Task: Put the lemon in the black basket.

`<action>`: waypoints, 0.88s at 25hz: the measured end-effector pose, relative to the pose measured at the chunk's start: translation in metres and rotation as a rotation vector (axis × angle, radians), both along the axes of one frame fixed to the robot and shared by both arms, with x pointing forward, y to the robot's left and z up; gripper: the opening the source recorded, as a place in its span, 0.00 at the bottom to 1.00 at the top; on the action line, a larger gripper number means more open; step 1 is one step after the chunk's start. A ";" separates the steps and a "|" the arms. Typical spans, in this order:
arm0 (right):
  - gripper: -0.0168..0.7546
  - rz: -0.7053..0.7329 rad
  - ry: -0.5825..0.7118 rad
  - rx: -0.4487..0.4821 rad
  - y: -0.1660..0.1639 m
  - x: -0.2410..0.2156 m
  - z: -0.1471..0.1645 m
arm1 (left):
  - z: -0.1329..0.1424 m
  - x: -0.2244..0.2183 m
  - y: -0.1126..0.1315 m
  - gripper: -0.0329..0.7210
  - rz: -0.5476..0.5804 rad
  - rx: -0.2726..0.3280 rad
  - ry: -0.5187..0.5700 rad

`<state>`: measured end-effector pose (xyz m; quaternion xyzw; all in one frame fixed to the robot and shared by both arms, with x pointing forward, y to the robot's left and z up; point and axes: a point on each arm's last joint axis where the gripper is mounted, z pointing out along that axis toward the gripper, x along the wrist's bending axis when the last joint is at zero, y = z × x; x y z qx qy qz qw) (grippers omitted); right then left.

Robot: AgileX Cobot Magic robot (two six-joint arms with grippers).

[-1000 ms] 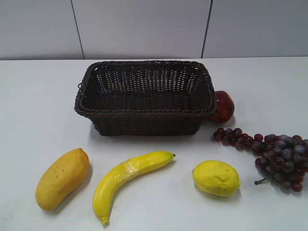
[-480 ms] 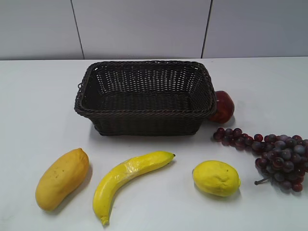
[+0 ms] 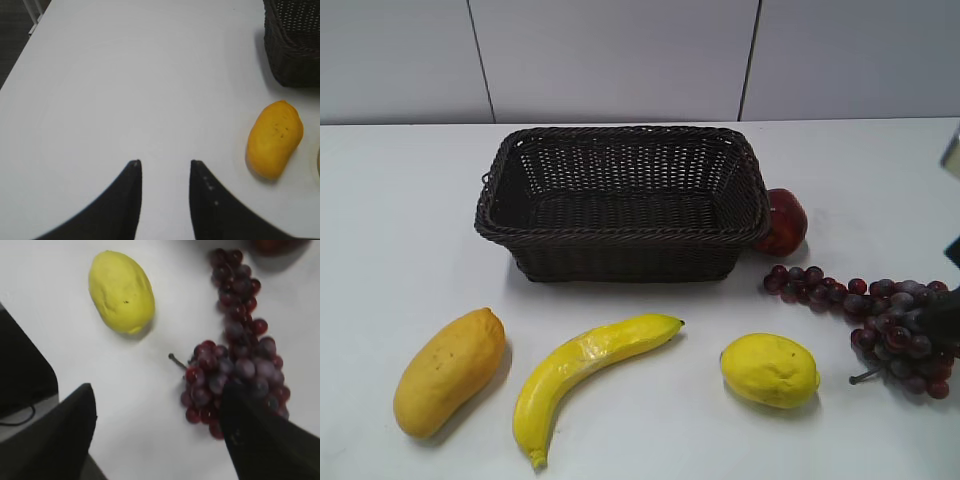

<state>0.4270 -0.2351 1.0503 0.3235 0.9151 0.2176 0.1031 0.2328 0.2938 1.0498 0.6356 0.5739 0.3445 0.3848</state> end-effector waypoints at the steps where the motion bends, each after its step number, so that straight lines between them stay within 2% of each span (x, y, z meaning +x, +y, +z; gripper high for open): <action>1: 0.76 0.064 -0.009 -0.020 0.006 0.006 -0.004 | 0.000 0.000 0.000 0.36 0.000 0.000 0.000; 6: 0.76 0.280 -0.064 -0.081 0.038 0.029 -0.029 | 0.000 0.000 0.000 0.36 0.000 0.001 0.000; 10: 0.76 0.402 -0.050 -0.125 0.060 0.040 -0.057 | 0.000 0.000 0.000 0.36 0.000 0.001 0.000; 16: 0.76 0.431 0.040 -0.168 0.072 0.056 -0.105 | 0.000 0.000 0.000 0.36 0.000 0.001 0.000; 22: 0.76 0.461 0.124 -0.195 0.075 0.062 -0.137 | 0.000 0.000 0.000 0.36 0.000 0.001 0.000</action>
